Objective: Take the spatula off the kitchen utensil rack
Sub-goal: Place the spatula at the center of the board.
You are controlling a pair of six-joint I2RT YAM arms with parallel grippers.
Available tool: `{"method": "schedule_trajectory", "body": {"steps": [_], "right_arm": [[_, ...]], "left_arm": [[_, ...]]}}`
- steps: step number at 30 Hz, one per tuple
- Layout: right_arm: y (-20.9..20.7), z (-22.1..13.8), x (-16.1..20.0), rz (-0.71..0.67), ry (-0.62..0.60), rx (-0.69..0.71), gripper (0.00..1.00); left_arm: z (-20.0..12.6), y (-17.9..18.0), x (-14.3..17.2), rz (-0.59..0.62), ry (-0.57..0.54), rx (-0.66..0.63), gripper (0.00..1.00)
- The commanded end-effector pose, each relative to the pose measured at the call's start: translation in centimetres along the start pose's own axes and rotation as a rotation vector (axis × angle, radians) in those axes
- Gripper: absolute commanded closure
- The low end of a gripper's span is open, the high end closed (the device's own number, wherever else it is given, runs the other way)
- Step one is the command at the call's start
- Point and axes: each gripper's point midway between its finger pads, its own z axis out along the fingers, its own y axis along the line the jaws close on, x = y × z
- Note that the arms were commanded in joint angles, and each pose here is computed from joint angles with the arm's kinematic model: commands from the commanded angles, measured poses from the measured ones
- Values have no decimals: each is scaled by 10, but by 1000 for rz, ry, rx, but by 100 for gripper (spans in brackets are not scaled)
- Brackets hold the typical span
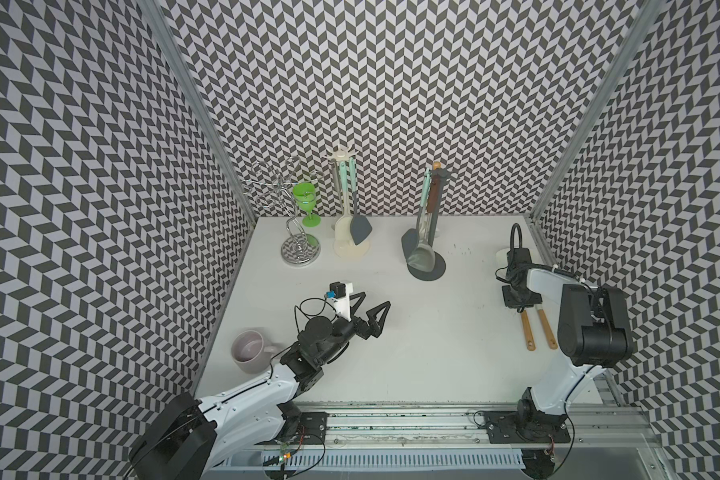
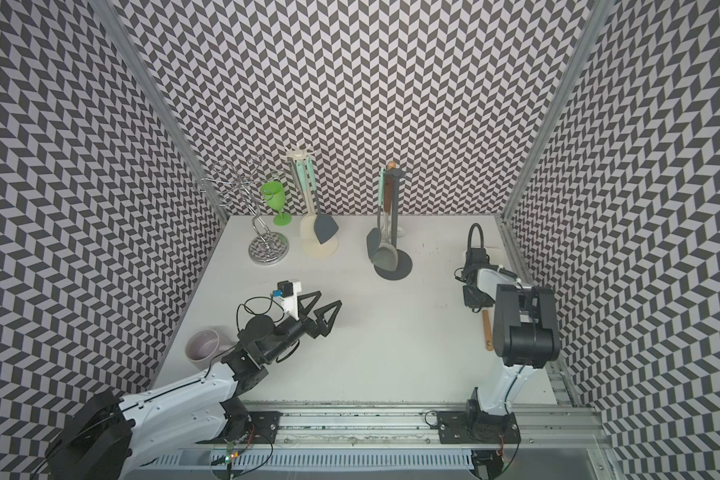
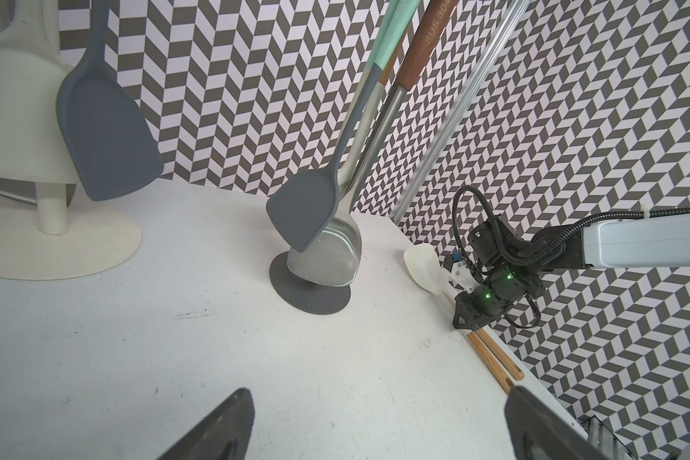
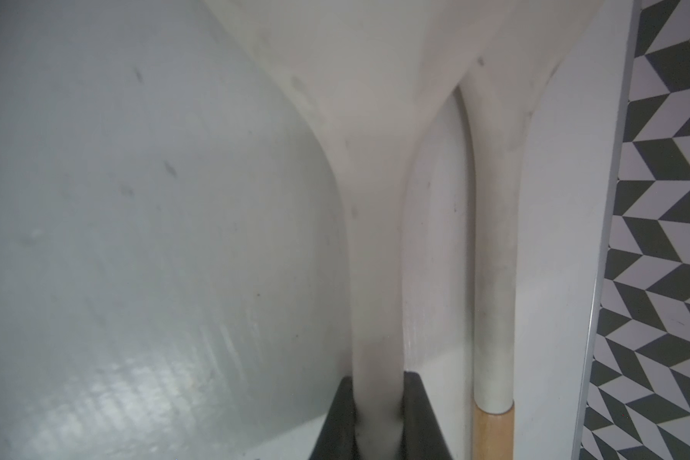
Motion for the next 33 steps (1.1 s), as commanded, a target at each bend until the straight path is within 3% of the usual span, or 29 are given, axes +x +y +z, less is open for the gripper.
{"method": "schedule_trajectory", "body": {"steps": [1, 23, 33], "right_arm": [[9, 6, 3, 2, -3, -30, 86], [8, -8, -4, 25, -52, -27, 68], [-5, -60, -31, 139, -218, -73, 45]], "left_arm": [[-2, 0, -3, 9, -19, 6, 0], [-4, 0, -3, 14, -26, 7, 0], [-8, -2, -9, 26, -44, 12, 0]]}}
